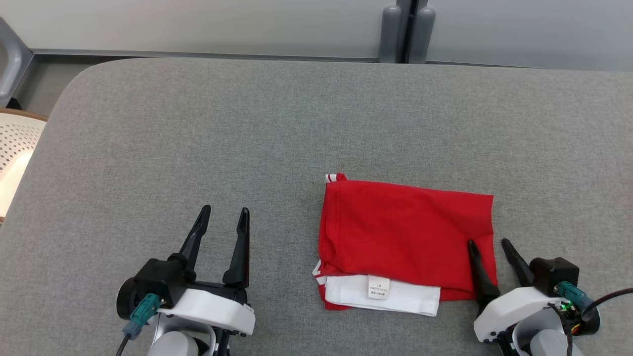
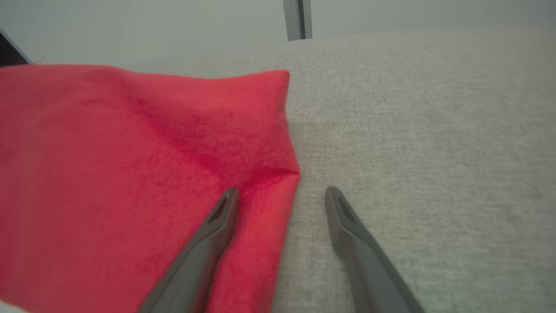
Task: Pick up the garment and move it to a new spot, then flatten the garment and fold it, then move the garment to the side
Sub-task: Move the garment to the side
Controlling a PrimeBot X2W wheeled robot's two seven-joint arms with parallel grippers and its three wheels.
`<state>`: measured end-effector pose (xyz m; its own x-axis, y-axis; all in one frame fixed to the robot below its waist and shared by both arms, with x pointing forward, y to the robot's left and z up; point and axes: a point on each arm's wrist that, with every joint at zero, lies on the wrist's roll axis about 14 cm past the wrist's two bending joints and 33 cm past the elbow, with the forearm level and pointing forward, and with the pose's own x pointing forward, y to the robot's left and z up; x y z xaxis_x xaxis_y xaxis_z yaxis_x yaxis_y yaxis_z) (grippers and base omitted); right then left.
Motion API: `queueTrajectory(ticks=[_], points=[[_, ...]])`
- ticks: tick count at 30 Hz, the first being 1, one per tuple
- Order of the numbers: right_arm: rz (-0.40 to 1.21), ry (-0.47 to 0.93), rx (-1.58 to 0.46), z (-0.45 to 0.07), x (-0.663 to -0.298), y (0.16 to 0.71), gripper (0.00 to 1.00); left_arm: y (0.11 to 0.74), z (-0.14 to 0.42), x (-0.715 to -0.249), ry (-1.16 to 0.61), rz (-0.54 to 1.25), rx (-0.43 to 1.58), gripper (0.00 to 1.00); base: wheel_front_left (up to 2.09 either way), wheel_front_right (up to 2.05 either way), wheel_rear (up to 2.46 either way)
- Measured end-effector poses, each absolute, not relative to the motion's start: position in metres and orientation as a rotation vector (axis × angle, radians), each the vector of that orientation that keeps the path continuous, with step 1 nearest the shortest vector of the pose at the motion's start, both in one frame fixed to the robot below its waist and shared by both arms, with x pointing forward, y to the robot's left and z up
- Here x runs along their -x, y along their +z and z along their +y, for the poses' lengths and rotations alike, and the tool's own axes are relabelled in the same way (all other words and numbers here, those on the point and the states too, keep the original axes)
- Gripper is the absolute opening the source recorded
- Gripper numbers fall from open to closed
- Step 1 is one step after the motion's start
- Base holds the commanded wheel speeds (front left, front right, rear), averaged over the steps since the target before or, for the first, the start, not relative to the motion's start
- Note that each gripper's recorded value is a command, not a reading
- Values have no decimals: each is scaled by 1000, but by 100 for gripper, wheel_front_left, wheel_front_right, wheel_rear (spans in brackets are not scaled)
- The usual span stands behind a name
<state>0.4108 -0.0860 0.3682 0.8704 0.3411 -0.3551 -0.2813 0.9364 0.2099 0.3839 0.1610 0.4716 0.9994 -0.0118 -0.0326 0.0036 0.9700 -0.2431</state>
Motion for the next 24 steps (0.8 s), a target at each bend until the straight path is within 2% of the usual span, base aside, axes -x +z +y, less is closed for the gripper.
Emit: queueTrajectory(ticks=[1,2,3,9,16,24], points=[[405,331,-155,-84,-412,366,99,470,162,-384,-5,37,245,100,0,0,0],[412,339,-153,-82,-412,365,9,470,162,-384,-3,40,245,100,0,0,0],[418,346,-147,-81,-412,363,0,469,163,-383,-2,42,244,100,0,0,0],[403,343,-143,-83,-414,366,0,470,161,-385,-7,39,242,100,0,0,0],[337,315,52,-127,-421,382,0,476,143,-393,-67,21,247,100,0,0,0],[204,269,273,-187,-445,431,0,480,102,-405,-197,14,253,100,0,0,0]])
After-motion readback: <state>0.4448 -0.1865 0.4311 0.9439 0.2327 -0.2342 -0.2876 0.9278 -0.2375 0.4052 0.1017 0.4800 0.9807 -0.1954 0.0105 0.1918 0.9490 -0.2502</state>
